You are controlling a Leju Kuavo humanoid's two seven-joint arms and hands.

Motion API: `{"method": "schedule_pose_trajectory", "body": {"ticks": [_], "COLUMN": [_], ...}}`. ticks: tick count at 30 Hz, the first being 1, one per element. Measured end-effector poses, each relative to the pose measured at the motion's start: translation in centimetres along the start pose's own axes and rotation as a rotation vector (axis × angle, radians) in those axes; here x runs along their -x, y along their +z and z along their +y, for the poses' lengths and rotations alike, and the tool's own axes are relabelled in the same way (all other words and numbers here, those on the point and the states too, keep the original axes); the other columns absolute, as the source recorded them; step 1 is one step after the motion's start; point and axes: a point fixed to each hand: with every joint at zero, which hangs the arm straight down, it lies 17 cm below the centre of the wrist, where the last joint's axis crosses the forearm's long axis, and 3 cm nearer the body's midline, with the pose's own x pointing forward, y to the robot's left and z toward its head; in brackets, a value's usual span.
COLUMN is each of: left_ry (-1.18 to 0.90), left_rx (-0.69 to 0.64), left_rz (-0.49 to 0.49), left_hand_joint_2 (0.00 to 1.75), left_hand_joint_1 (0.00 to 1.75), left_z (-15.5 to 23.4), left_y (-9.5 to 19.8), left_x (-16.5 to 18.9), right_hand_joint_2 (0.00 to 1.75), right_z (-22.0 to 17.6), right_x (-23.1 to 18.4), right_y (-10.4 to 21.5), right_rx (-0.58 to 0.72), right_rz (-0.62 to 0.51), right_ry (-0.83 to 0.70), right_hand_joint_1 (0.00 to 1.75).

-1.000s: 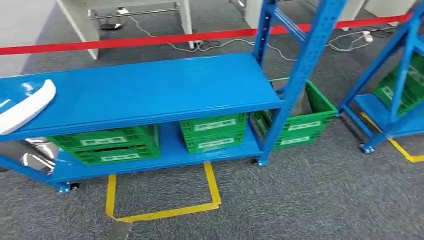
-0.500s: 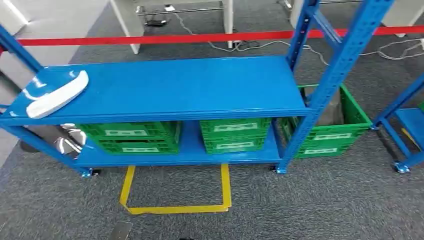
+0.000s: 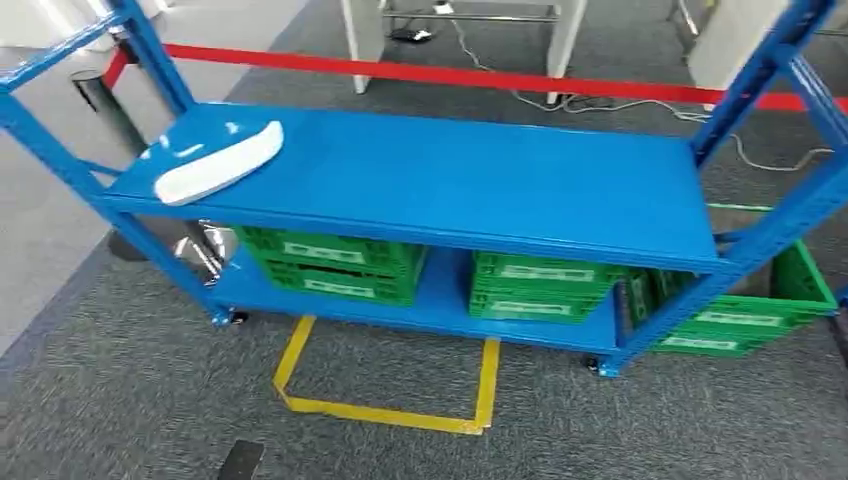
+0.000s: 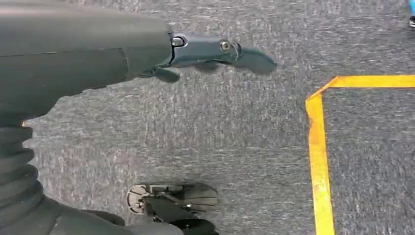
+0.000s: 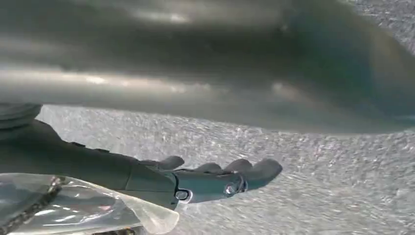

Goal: Take the parts from the cabinet and place them on the table.

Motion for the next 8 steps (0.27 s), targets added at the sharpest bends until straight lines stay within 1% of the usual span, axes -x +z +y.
{"method": "schedule_pose_trajectory", "body": {"ticks": [8], "left_ry": [-0.003], "left_rx": [0.004], "left_rz": [0.008], "left_hand_joint_2": [1.75], "left_hand_joint_1": [0.0], "left_z": [-0.1], "left_y": [0.21], "left_x": [0.34], "right_hand_joint_2": [0.0], "right_z": [-0.03], "right_x": [0.59], "right_y": [-0.07], "right_rx": [-0.008], "right_rz": [0.034], "right_ry": [-0.002], "right_hand_joint_1": [0.0]}}
